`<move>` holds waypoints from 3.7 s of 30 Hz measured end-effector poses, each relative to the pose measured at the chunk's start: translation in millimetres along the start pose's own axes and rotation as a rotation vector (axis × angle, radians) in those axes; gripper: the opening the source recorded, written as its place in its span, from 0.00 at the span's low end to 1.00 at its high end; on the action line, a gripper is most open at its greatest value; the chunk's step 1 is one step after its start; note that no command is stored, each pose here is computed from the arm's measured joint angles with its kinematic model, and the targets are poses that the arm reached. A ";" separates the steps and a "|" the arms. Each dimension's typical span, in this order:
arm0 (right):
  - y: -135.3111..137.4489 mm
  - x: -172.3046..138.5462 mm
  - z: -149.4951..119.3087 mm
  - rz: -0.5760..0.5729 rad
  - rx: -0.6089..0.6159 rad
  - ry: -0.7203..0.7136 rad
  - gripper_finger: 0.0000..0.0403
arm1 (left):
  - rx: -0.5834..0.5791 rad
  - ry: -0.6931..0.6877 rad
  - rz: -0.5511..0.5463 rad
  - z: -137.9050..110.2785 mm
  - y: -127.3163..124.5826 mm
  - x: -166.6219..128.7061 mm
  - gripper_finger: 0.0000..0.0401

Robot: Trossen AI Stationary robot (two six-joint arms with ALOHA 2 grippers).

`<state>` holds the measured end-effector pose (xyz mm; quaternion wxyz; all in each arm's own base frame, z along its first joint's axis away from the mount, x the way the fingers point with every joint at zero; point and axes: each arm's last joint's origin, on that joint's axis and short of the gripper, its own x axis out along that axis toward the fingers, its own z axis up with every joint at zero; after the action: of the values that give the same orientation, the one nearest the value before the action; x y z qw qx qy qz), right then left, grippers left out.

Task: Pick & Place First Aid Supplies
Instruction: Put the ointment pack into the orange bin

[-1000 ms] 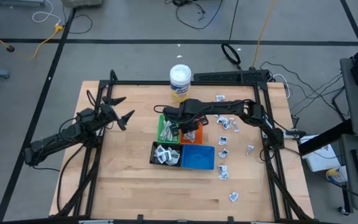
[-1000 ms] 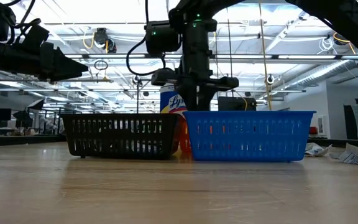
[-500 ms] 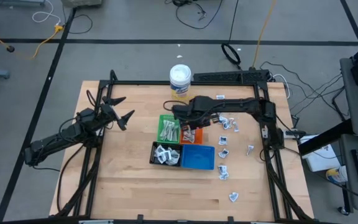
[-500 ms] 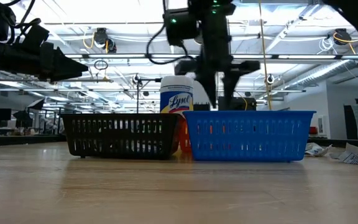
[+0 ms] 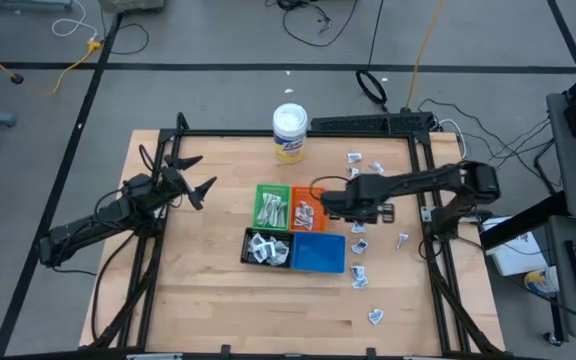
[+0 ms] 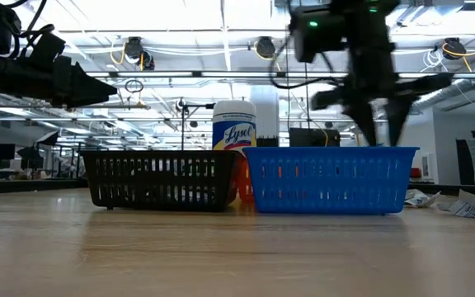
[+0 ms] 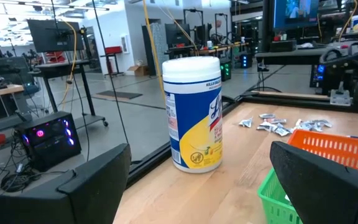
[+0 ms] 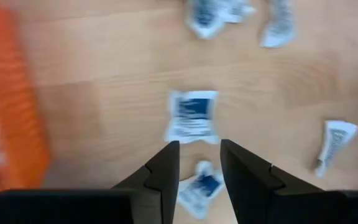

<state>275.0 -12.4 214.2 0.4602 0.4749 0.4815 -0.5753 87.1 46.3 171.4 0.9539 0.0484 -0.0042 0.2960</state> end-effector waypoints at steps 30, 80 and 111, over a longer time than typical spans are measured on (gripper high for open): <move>-114.6 70.2 -28.6 -0.167 0.247 0.142 0.27 | 0.000 0.000 0.000 0.0 0.0 0.0 0.98; 6.7 -19.0 34.1 0.023 -0.013 0.065 0.00 | 0.000 0.000 0.000 0.0 0.0 0.0 0.98; 112.4 10.2 28.5 0.224 -0.235 0.034 0.00 | 0.000 0.000 0.000 0.0 0.0 0.0 0.98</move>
<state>381.7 -54.2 193.3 0.5657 0.4782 0.4972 -0.4518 87.1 46.2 171.4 0.9540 0.0484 -0.0043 0.2959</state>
